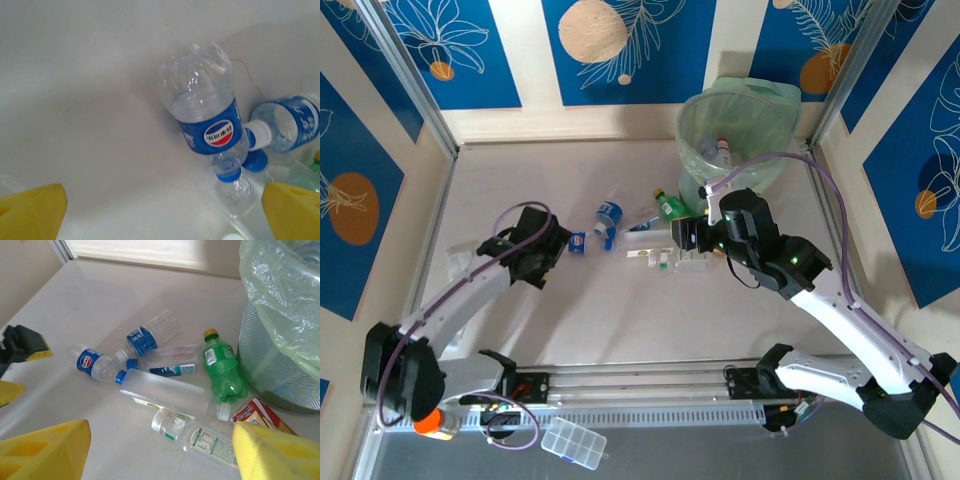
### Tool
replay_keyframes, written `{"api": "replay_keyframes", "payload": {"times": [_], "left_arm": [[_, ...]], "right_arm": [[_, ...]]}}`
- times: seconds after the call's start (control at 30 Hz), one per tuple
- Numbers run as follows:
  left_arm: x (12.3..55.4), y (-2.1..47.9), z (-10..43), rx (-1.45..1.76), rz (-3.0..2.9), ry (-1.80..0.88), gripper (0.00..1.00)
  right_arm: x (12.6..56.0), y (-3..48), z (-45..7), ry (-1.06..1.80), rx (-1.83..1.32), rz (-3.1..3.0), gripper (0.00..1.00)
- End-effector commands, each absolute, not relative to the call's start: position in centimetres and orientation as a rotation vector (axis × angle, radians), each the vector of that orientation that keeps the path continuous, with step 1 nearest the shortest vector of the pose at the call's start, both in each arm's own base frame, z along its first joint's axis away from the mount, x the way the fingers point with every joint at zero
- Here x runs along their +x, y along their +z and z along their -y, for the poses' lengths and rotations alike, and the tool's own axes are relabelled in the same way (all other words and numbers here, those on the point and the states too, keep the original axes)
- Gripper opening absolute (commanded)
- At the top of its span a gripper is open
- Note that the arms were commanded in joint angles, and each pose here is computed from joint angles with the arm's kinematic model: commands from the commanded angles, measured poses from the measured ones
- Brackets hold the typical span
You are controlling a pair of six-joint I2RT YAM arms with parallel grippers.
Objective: Put the plastic bottles in the bin
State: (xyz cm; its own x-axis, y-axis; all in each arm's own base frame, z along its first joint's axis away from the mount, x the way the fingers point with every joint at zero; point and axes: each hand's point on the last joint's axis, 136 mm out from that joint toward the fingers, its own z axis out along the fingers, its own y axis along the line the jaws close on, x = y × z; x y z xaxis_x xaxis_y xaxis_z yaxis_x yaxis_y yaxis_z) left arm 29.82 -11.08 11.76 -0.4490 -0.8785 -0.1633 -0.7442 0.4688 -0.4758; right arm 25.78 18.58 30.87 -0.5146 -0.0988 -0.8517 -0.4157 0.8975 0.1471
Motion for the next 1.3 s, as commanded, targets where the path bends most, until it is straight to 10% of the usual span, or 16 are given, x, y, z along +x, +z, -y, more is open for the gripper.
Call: {"api": "replay_keyframes", "payload": {"times": [0.0,0.67,1.27], "left_arm": [[31.8,11.6,11.1,-1.488,-2.248,-0.483,0.99],[38.3,4.6,12.2,-1.572,-2.240,-0.360,0.91],[37.7,3.5,10.1,-1.525,-2.265,-0.311,0.60]], "right_arm": [[25.7,32.1,-18.0,0.400,-0.375,-2.038,0.75],[25.2,30.6,-17.6,0.462,-0.315,-2.095,0.75],[25.6,30.4,-18.1,0.489,-0.326,-2.108,0.75]]}}
